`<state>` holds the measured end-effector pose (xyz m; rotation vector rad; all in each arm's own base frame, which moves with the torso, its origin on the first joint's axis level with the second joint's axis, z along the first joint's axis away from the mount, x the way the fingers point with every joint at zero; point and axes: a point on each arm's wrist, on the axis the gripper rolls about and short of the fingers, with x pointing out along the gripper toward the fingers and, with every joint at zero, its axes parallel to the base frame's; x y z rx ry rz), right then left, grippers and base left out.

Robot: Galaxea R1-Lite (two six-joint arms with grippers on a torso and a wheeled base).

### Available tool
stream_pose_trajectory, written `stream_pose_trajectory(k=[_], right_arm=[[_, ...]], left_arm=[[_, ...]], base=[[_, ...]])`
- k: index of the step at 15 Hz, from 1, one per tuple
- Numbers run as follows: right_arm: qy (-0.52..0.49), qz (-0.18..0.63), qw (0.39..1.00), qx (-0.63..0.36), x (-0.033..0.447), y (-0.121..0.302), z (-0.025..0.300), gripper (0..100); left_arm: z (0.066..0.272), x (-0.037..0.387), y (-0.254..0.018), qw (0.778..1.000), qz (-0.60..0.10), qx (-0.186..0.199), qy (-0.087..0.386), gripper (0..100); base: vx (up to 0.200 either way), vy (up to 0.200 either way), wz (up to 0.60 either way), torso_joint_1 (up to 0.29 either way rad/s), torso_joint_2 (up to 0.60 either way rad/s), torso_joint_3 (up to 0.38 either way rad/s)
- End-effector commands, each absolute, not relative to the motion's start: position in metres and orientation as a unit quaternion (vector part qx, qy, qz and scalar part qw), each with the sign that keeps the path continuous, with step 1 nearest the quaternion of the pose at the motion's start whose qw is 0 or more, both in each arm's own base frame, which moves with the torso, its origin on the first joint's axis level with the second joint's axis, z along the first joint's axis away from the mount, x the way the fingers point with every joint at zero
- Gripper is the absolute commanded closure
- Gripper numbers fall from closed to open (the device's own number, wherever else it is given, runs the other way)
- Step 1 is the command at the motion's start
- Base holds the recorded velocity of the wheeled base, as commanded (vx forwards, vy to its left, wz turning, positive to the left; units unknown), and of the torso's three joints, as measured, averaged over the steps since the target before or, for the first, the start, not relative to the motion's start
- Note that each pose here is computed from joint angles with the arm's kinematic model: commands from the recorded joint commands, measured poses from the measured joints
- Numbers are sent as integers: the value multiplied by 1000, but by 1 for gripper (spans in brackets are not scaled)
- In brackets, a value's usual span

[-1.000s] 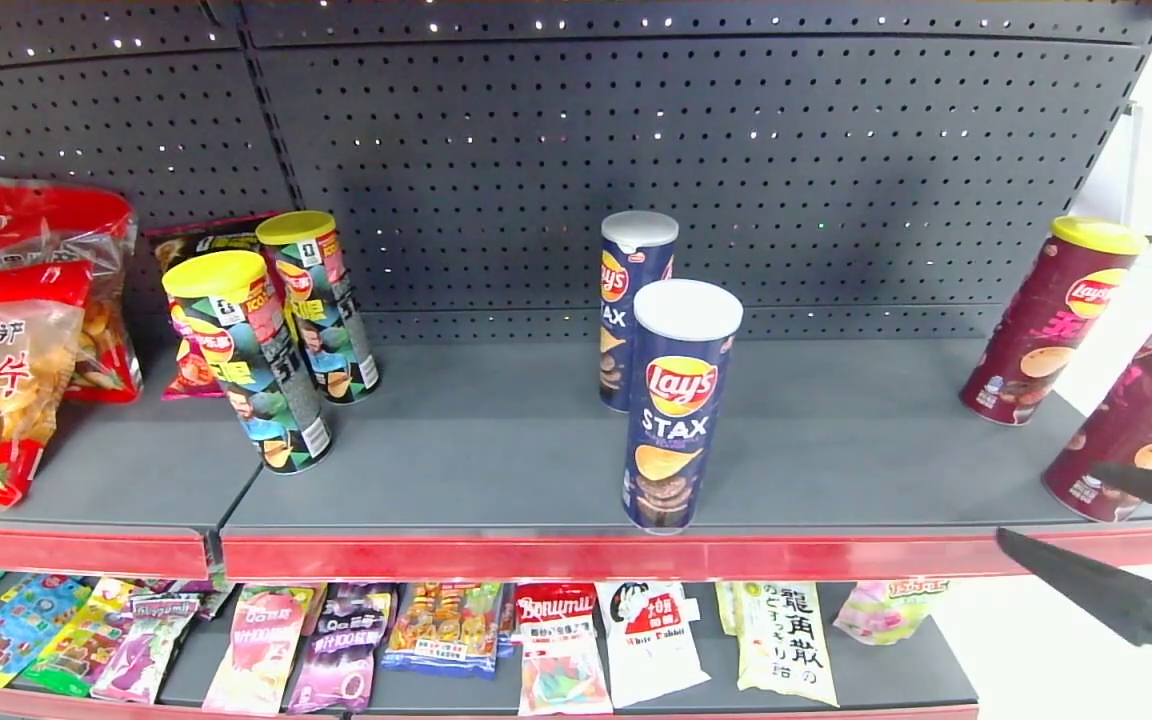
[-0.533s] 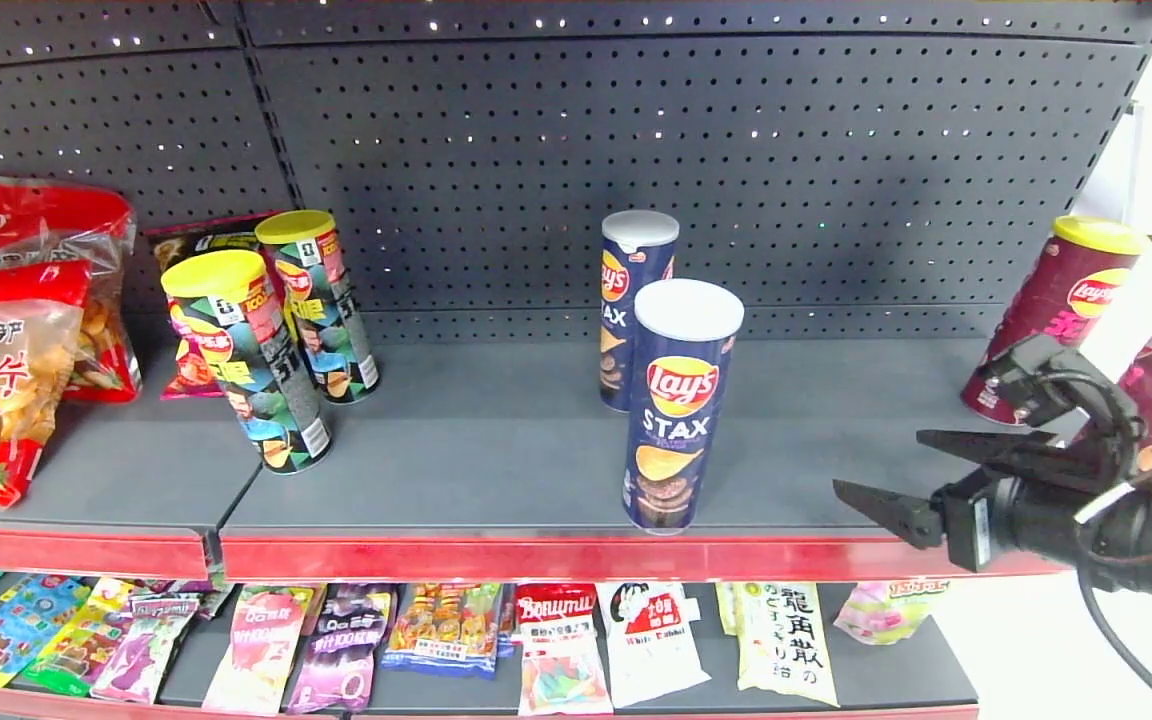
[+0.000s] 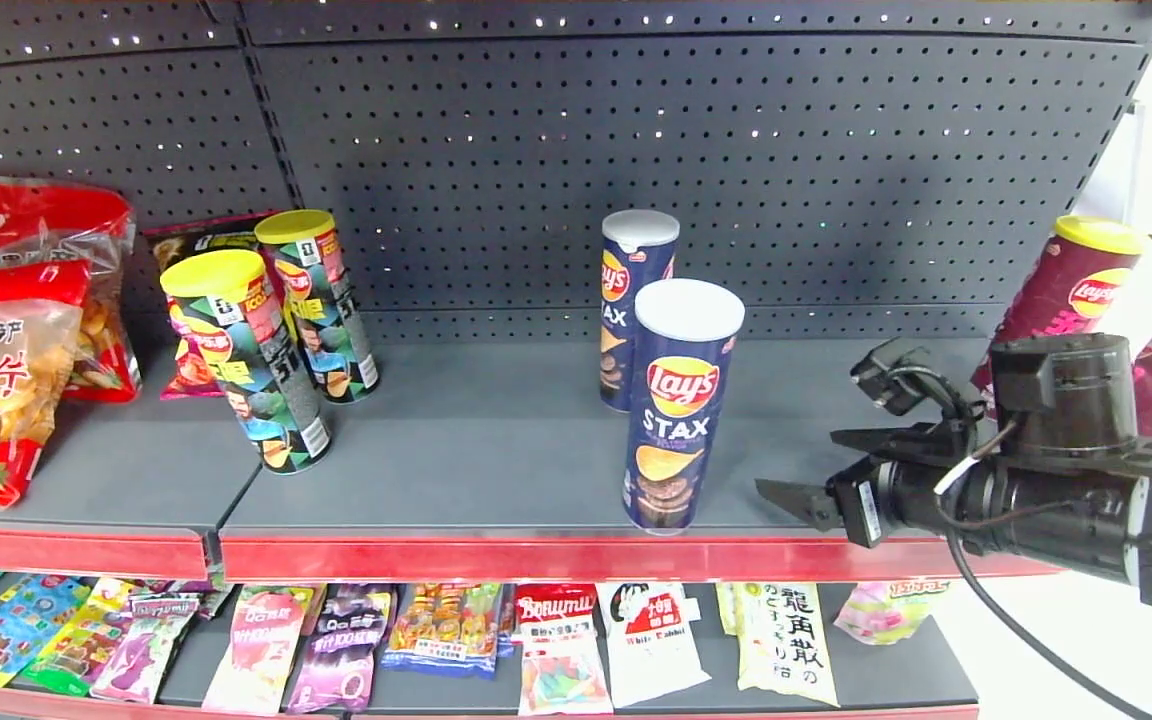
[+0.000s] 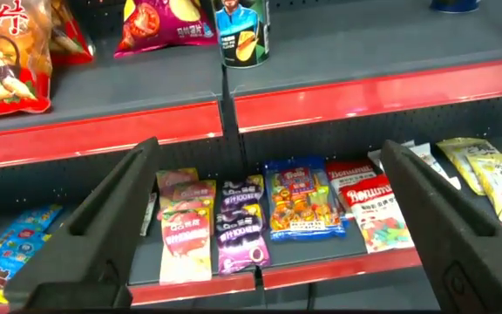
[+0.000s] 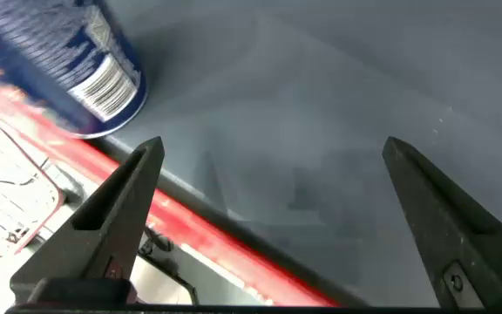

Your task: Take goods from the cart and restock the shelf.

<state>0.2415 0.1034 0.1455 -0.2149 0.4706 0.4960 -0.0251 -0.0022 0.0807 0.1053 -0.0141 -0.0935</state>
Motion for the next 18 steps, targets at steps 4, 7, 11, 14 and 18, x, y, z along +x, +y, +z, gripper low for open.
stream_pose_trajectory(k=[4,7,11,14,18], right_arm=[[236,256,931,-112,261,123,132,0],[233,267,928,-115,260,131,128,0],[237,267,927,-118,261,134,125,0],[238,267,926,-120,261,136,124,0],[244,268,924,-121,262,137,120,0]], left_arm=[[81,-25,-2,998,-47,52,-6,0],[81,-25,-2,998,-46,51,-6,0],[81,-25,-2,998,-45,51,-6,0],[81,-25,-2,998,-45,51,-6,0],[81,-25,-2,998,-44,49,-6,0]], base=[[0,0,0,0,0,0],[0,0,0,0,0,0],[0,0,0,0,0,0],[0,0,0,0,0,0],[0,0,0,0,0,0]])
